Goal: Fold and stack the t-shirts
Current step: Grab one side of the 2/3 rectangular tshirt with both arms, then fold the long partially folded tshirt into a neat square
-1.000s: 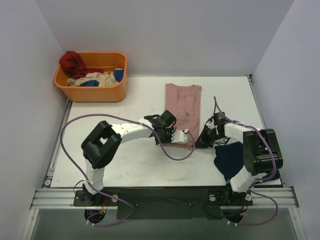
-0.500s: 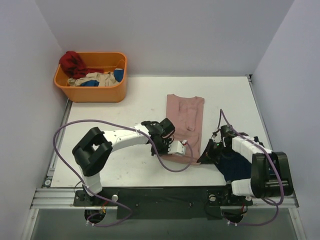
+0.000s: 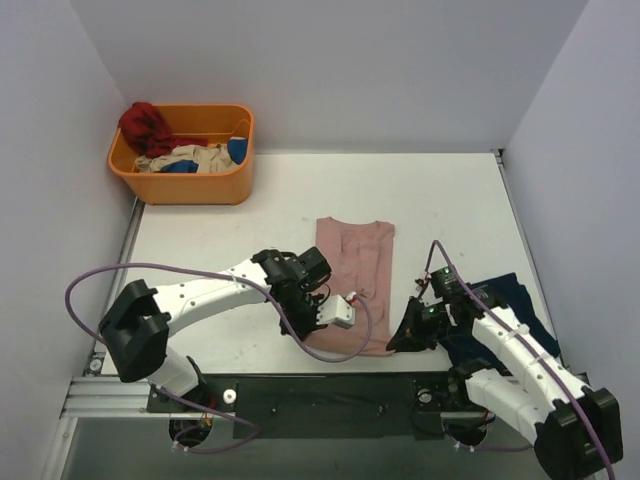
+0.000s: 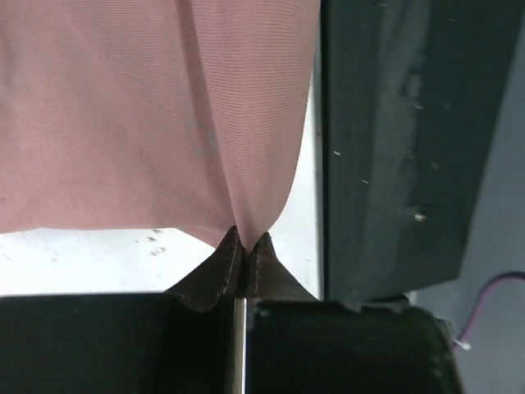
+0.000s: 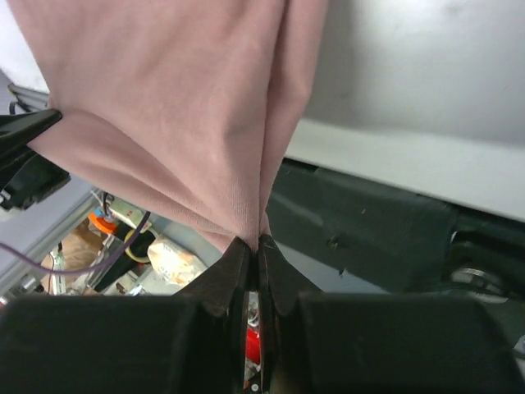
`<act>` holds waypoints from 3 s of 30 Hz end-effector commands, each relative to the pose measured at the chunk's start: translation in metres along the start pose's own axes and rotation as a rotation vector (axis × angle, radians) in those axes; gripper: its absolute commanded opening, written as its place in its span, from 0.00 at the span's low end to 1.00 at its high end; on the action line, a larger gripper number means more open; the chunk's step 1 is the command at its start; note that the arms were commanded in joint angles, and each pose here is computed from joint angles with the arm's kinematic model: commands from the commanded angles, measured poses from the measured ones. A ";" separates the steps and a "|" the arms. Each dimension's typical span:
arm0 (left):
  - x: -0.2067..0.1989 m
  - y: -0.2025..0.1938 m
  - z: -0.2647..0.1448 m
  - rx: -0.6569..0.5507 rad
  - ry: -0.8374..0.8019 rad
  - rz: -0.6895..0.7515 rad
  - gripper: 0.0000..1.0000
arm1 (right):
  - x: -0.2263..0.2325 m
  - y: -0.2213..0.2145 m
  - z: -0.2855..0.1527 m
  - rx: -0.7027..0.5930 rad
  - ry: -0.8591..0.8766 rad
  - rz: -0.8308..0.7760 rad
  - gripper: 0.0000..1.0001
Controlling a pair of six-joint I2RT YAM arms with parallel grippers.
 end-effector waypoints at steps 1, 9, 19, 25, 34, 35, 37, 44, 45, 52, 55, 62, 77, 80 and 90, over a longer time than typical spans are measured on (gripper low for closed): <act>-0.048 -0.030 -0.037 0.110 -0.131 -0.070 0.00 | -0.003 -0.042 -0.023 0.125 -0.123 0.089 0.00; -0.097 -0.035 -0.081 0.112 -0.344 -0.015 0.00 | 0.028 -0.081 -0.070 0.234 -0.111 -0.013 0.00; 0.011 -0.005 -0.124 -0.115 -0.234 -0.294 0.00 | 0.060 0.014 -0.080 0.151 -0.109 -0.103 0.00; 0.080 0.008 -0.118 -0.130 -0.128 -0.359 0.00 | 0.078 0.109 -0.075 0.043 -0.114 -0.128 0.00; 0.187 0.018 -0.090 -0.125 0.042 -0.558 0.00 | 0.064 0.196 -0.047 -0.044 -0.141 -0.017 0.00; 0.192 0.024 -0.092 -0.143 0.049 -0.562 0.00 | 0.060 0.203 -0.041 -0.041 -0.157 -0.006 0.00; 0.202 0.026 -0.083 -0.144 0.035 -0.576 0.00 | 0.056 0.214 -0.036 -0.054 -0.171 0.016 0.00; 0.221 0.032 -0.052 -0.133 -0.028 -0.622 0.00 | 0.043 0.235 -0.027 -0.104 -0.214 0.086 0.00; 0.224 0.032 -0.047 -0.133 -0.035 -0.633 0.00 | 0.042 0.239 -0.026 -0.115 -0.202 0.093 0.00; 0.251 0.048 -0.040 -0.228 0.036 -0.663 0.31 | 0.024 0.265 -0.006 -0.158 -0.261 0.176 0.19; 0.271 0.057 -0.050 -0.312 0.128 -0.662 0.54 | 0.010 0.280 -0.004 -0.191 -0.295 0.213 0.28; 0.286 0.052 -0.096 -0.447 0.247 -0.735 0.74 | 0.041 0.309 -0.054 -0.390 -0.305 0.050 0.39; 0.243 0.047 -0.046 -0.448 0.182 -0.780 0.71 | 0.024 0.200 -0.002 -0.212 -0.454 -0.123 0.45; 0.247 0.048 -0.030 -0.446 0.161 -0.782 0.73 | 0.022 0.199 0.009 -0.184 -0.419 -0.132 0.42; 0.260 0.048 -0.017 -0.531 0.129 -0.779 0.62 | 0.035 0.243 0.000 -0.307 -0.249 -0.230 0.42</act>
Point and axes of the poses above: each gripper's point midway between its finger pads, its own z axis out along the fingers, its own x axis along the line the jaws close on, y = z × x, the point moved 5 cm from there along -z, back along the fingers, and after that the axes turned 5 degrees about -z, right-handed, at the moved point
